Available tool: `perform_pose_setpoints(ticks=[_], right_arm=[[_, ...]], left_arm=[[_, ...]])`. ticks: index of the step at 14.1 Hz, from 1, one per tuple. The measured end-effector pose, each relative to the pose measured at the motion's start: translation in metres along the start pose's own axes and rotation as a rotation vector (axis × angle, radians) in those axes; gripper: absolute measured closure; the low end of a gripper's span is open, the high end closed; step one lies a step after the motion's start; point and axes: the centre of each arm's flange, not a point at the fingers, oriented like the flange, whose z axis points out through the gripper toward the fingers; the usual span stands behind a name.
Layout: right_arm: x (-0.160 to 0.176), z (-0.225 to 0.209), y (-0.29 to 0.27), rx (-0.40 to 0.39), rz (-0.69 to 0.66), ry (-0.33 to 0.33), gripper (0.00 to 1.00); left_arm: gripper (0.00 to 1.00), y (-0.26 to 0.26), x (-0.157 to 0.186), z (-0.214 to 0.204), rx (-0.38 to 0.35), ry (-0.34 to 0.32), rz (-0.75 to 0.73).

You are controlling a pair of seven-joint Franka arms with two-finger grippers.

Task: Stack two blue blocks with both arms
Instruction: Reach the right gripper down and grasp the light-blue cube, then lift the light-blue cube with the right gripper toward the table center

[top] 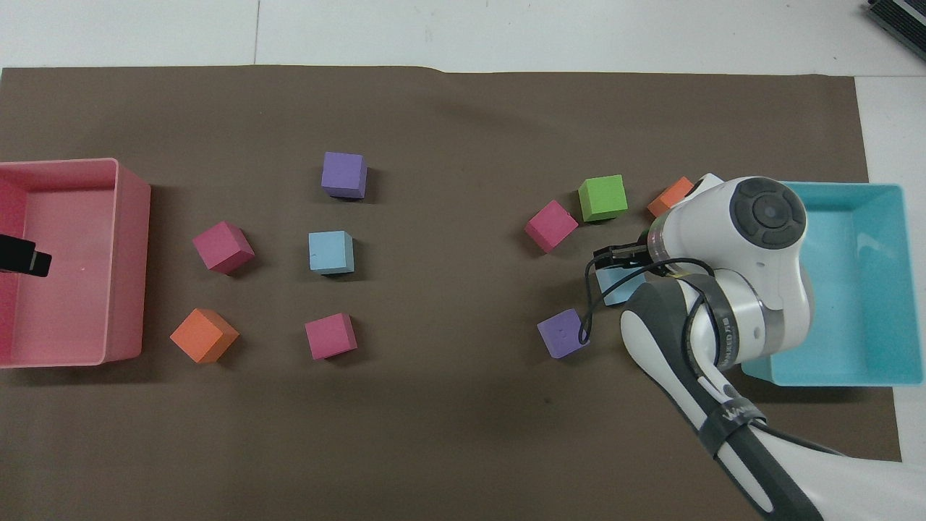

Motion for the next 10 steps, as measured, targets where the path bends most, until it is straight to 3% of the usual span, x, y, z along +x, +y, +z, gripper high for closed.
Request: perform_pose_setpoints(ticks=[10], right_arm=[[-0.014,0.037,0.002,-0.003,-0.001,-0.017,0.00]], left_arm=[[0.00,0.000,0.000,0.000,0.000,0.000,0.000]])
